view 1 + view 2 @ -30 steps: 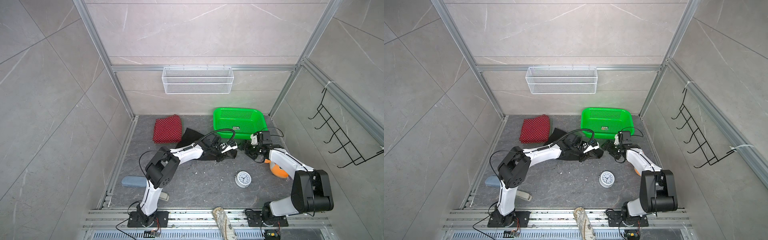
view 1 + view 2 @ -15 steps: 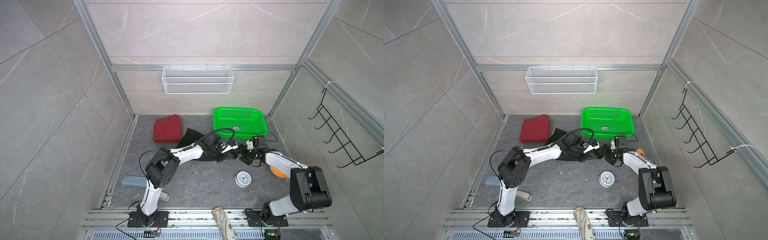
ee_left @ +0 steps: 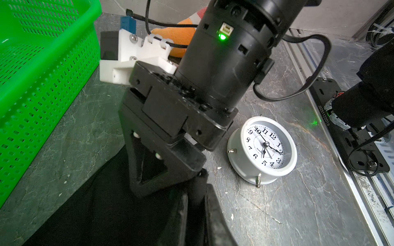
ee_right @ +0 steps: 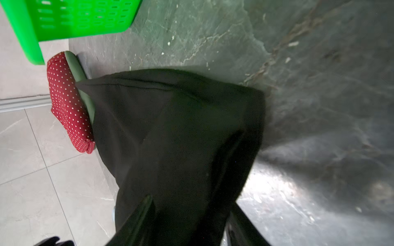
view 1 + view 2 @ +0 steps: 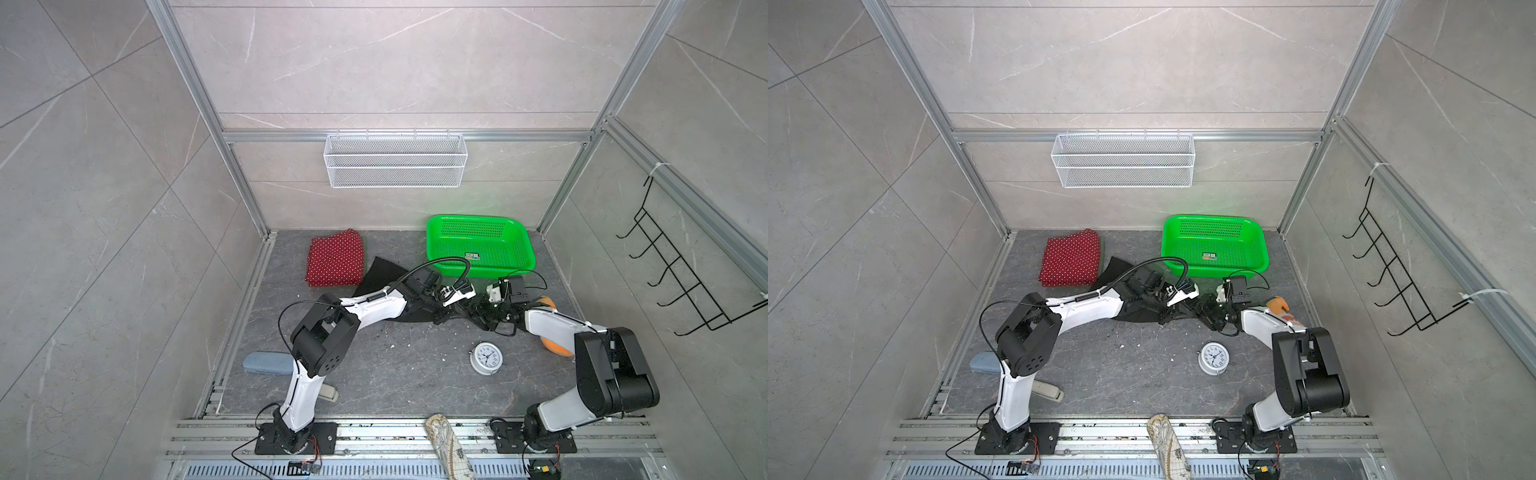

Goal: Fold and stack skirts
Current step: Fold the skirt at the center of the table.

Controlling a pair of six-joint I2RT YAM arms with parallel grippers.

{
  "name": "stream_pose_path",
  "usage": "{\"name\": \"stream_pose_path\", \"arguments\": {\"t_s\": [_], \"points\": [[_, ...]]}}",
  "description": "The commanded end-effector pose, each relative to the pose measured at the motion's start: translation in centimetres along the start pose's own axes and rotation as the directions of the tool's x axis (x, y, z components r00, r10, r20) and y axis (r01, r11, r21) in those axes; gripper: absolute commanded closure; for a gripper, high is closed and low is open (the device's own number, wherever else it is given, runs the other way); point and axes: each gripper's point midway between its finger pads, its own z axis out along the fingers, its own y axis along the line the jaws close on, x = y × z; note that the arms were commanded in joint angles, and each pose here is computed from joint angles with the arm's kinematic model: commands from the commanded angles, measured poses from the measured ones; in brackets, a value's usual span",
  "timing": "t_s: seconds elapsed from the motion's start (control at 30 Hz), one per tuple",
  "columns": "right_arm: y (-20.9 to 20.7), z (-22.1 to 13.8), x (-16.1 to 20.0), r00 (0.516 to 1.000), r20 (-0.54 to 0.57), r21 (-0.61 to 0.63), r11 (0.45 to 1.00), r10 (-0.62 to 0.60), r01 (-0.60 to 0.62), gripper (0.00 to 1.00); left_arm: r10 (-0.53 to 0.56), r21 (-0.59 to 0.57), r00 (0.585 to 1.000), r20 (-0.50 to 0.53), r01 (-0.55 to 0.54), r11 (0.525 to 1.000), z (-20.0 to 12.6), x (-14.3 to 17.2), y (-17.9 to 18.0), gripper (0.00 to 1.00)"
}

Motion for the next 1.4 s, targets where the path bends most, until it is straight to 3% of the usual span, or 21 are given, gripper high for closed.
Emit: {"name": "stream_pose_path", "arguments": {"t_s": [0.0,0.27,0.33,0.37,0.47,0.57,0.73,0.93,1.03,1.2,1.37], "points": [[-0.3,0.5,0.2,1.0,-0.004,0.003,1.0,0.003,-0.003,0.56,0.06,0.001,0.995,0.077,-0.06,0.998,-1.5,-3.2,-0.9,1.0],[-1.3,1.3,-0.1,1.0,-0.02,0.057,0.998,-0.024,0.025,0.92,0.054,0.024,0.997,0.062,-0.055,0.998,-1.6,-2.7,-1.4,0.96],[-1.5,1.4,-0.1,0.999,-0.025,0.063,0.997,-0.031,0.033,1.0,0.051,0.029,0.997,0.061,-0.053,0.998,-1.7,-2.7,-1.6,0.76],[-1.6,1.5,-0.1,0.999,-0.029,0.07,0.997,-0.038,0.04,1.0,0.052,0.03,0.997,0.063,-0.054,0.998,-1.8,-2.7,-1.7,0.6],[-2.0,1.4,-0.2,0.997,-0.031,0.1,0.992,-0.067,0.07,1.0,0.069,0.008,0.994,0.087,-0.07,0.997,-2.3,-2.8,-1.9,0.3],[-2.4,0.9,-0.5,0.994,-0.031,0.147,0.983,-0.109,0.112,1.0,0.063,-0.043,0.99,0.125,-0.058,0.997,-3.8,-3.0,-1.2,0.18],[-2.9,-1.2,-1.3,0.981,-0.004,0.232,0.954,-0.193,0.189,1.0,-0.112,-0.207,0.982,0.15,0.142,0.968,-7.3,-1.4,3.4,0.17],[-2.9,-4.9,-3.2,0.96,0.057,0.313,0.918,-0.273,0.242,1.0,-0.293,-0.491,0.951,0.1,0.304,0.817,-9.6,3.3,7.9,0.2],[-1.8,-5.8,-3.7,0.943,0.072,0.301,0.909,-0.324,0.289,1.0,-0.349,-0.547,0.931,0.104,0.346,0.762,-9.6,4.4,8.5,0.21],[0.3,-5.9,-3.8,0.92,0.086,0.226,0.907,-0.383,0.356,1.0,-0.33,-0.548,0.94,0.084,0.32,0.773,-6.2,3.7,6.9,0.27],[1.3,-6.6,-4.1,0.907,0.11,0.214,0.9,-0.407,0.379,1.0,-0.379,-0.527,0.924,0.059,0.351,0.774,-2.4,4.7,5.7,0.42]]}}
